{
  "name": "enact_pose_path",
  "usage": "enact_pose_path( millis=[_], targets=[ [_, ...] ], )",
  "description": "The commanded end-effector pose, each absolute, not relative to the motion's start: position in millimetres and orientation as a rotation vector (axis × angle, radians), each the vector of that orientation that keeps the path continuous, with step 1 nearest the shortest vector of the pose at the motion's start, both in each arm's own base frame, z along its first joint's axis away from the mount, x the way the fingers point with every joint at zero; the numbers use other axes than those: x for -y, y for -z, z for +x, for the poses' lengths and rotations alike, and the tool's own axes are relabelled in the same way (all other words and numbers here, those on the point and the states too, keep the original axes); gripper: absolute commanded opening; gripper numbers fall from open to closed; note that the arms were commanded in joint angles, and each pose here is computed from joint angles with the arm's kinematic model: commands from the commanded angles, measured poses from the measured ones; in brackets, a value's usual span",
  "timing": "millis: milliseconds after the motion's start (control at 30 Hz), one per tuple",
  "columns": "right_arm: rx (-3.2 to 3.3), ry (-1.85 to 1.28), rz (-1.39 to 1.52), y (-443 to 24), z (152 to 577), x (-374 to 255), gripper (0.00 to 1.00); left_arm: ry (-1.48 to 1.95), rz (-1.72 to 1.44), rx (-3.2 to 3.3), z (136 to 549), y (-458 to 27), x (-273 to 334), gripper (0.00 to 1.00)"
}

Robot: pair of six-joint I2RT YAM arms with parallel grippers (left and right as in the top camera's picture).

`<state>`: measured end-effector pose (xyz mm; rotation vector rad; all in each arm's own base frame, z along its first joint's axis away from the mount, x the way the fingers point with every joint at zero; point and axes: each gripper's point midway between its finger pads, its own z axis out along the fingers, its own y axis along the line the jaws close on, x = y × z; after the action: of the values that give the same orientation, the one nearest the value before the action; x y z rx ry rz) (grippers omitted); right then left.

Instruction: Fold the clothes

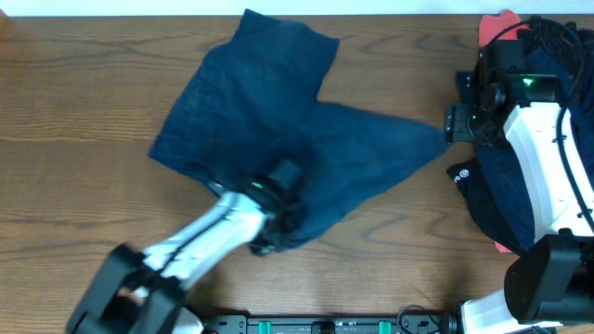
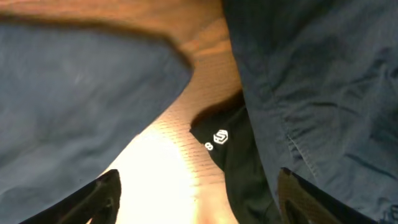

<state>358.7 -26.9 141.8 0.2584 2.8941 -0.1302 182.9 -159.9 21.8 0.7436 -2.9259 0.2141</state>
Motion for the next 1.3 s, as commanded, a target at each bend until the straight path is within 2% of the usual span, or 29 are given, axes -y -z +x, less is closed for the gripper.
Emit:
enact_pose_path(
  millis=[0,33,67,100,133,167,200,367,600,767,933,1167,1267],
  targets=[
    [-2.917,-0.032,0.245,-142.5,355.0,10.9,0.76,-0.239,0.706,3.079,216.2,-43.1,114.7,0.06],
    [-2.93,-0.074,0.242,-141.4,352.3,5.5,0.76,-0.26,0.759,3.088,223.1,-48.0,104.1,0.12],
    [-2.947,-0.112,0.237,-139.9,348.6,0.3,0.76,-0.285,0.807,3.089,228.1,-52.3,94.8,0.31],
    [-2.968,-0.16,0.231,-137.7,343.6,-6.7,0.76,-0.311,0.857,3.077,230.7,-55.8,87.4,0.6],
    [-2.987,-0.207,0.224,-135.2,339.0,-13.6,0.76,-0.345,0.906,3.051,230.9,-58.7,82.2,0.75],
    [-3.01,-0.262,0.216,-131.4,333.3,-21.8,0.77,-0.373,0.937,3.018,228.7,-60.2,80.0,0.86],
    [-3.027,-0.297,0.208,-127.0,328.6,-27.7,0.78,-0.396,0.955,2.98,224.4,-61.0,79.9,0.91],
    [-3.073,-0.335,0.25,-87.5,312.9,-39.6,0.81,-0.514,0.904,2.799,194.6,-66.6,103.1,0.94],
    [-2.886,-0.404,0.327,-39.3,339.5,-45.8,0.81,-0.54,0.87,2.773,184.5,-67.1,139.0,0.94],
    [-2.793,-0.419,0.366,-28.9,352.5,-46.0,0.8,-0.482,0.925,2.76,170.3,-55.1,159.0,0.94],
    [-2.724,-0.44,0.427,-22.8,360.4,-46.2,0.79,-0.333,1.172,2.676,150.7,-39.0,162.3,0.94],
    [-2.687,-0.478,0.604,-18.4,360.8,-46.6,0.76,-0.298,1.337,2.745,160.9,-33.6,166.6,0.94],
    [-2.681,-0.465,0.659,-17.4,360.4,-43.8,0.71,-0.284,1.377,2.744,162.3,-32.9,164.5,0.94]
  ],
)
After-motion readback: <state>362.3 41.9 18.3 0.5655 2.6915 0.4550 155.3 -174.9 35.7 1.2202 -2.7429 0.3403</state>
